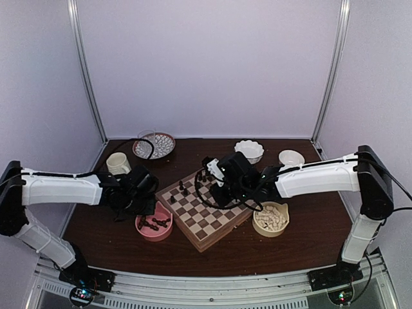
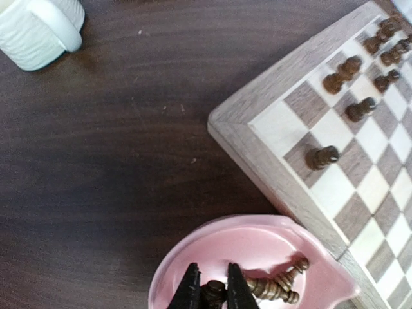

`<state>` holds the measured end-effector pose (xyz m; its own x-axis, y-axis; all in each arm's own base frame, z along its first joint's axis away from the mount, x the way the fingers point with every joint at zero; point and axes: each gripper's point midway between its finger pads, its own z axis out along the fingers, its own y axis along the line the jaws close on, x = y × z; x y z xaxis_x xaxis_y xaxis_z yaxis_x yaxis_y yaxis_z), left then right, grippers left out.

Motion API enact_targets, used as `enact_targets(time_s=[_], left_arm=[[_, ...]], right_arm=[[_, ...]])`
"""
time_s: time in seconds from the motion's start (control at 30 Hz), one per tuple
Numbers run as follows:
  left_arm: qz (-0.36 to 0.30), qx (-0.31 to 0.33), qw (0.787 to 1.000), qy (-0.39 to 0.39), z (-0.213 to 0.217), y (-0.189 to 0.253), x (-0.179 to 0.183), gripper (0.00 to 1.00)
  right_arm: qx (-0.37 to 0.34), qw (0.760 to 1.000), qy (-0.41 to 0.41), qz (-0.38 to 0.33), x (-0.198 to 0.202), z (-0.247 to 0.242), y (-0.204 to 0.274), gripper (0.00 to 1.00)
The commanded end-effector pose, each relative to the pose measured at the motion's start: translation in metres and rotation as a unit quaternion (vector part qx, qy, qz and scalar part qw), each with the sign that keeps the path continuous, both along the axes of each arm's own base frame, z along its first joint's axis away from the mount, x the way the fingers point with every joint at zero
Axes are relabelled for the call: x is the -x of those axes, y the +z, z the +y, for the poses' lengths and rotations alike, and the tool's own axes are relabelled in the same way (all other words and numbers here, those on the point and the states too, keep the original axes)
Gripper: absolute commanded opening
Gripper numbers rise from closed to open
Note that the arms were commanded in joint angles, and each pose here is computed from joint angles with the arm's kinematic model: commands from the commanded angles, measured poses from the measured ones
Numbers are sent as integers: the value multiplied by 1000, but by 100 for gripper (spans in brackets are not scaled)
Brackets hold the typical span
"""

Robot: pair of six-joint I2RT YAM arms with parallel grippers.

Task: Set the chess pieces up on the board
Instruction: Pick up the chess pile from the storage box, then pass from the left arm to the right

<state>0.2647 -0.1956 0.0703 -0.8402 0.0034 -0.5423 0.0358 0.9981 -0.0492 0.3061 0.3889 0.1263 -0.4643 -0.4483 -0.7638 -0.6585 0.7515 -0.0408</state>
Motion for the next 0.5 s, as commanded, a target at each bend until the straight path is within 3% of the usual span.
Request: enact_targets(time_s=[0.0,0.17,0.47], left_arm=[[-89,43,994,-37,-8,40,-3,8],[-143,91,982,-87,-19,59,5,8],[-186,135,968,-97,-25,64,4,8]], right_arm=[[-14,1000,-3,-20,1,-3,17,26],[-21,1000,8,-21,4,-1,20,26],[-45,997,57,-7,22,15,20,26]])
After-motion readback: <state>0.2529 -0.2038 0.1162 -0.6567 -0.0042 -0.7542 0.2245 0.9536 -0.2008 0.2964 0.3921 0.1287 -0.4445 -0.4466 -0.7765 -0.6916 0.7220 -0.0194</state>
